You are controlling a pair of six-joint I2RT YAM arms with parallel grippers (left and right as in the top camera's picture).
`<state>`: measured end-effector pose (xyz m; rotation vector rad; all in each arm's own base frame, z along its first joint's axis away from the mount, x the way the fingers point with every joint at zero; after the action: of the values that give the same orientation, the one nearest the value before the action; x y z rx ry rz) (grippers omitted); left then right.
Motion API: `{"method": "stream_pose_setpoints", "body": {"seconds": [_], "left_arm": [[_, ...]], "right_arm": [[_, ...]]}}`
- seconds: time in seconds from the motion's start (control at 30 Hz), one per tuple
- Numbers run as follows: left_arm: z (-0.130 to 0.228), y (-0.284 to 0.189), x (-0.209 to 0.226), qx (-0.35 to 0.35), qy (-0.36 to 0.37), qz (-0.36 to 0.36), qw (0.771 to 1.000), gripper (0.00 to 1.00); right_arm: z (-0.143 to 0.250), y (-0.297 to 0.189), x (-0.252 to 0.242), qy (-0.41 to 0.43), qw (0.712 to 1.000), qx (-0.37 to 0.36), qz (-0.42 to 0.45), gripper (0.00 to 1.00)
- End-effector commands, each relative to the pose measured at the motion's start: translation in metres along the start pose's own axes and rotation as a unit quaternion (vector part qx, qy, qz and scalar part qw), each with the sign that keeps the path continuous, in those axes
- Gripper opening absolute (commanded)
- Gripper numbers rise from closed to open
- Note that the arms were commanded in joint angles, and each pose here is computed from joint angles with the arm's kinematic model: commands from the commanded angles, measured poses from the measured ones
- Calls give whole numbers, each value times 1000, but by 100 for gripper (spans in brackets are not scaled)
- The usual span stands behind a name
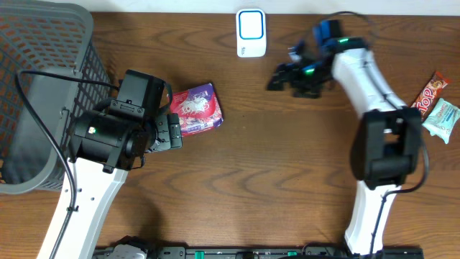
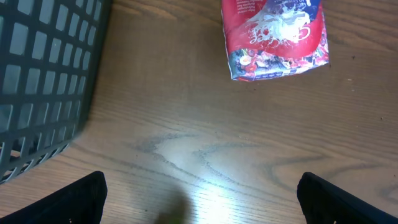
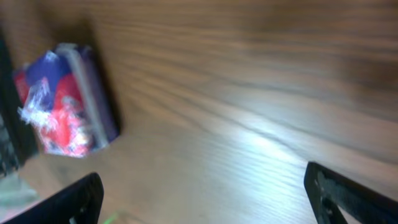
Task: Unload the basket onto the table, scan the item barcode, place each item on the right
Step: 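Move the right gripper toward the purple snack bag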
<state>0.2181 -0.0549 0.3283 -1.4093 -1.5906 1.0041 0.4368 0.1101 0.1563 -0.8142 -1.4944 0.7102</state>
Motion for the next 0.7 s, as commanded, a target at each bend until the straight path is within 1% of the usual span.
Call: {"method": "stream_pose_setpoints", "body": {"seconds": [0.0,0.2,0.4,0.47,0.57,0.67], "left_arm": [[1,1,2,3,-1,-4,1000,98],[1,1,2,3,-1,-4,1000,98],[1,1,2,3,-1,-4,1000,98],[1,1,2,3,-1,-4,1000,98],[1,1,2,3,-1,-4,1000,98],[1,1,2,3,-1,-4,1000,98]], "right_arm": [[11,36,32,25,999,14,-20,99],[22,81,90,-31,997,-16,-74,99],[31,105,119,-34,992,-40,-114,98],[35,112,122,-41,992,-42,-108,93],[42,123,121,-42,995,-47,-78,86],[48,135,115,-33,997,-53,-51,85]]}}
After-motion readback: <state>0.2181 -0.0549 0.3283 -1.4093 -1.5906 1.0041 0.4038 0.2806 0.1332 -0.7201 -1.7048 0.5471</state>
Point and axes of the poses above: each gripper's point midway between its finger pads, its own y axis out along the fingers, its own x axis along the line the jaws close on, z = x × y, the point moved 10 cm from there along -y, back along the fingers, and after that the axes turned 3 degrees about y, right-handed, at the moved point
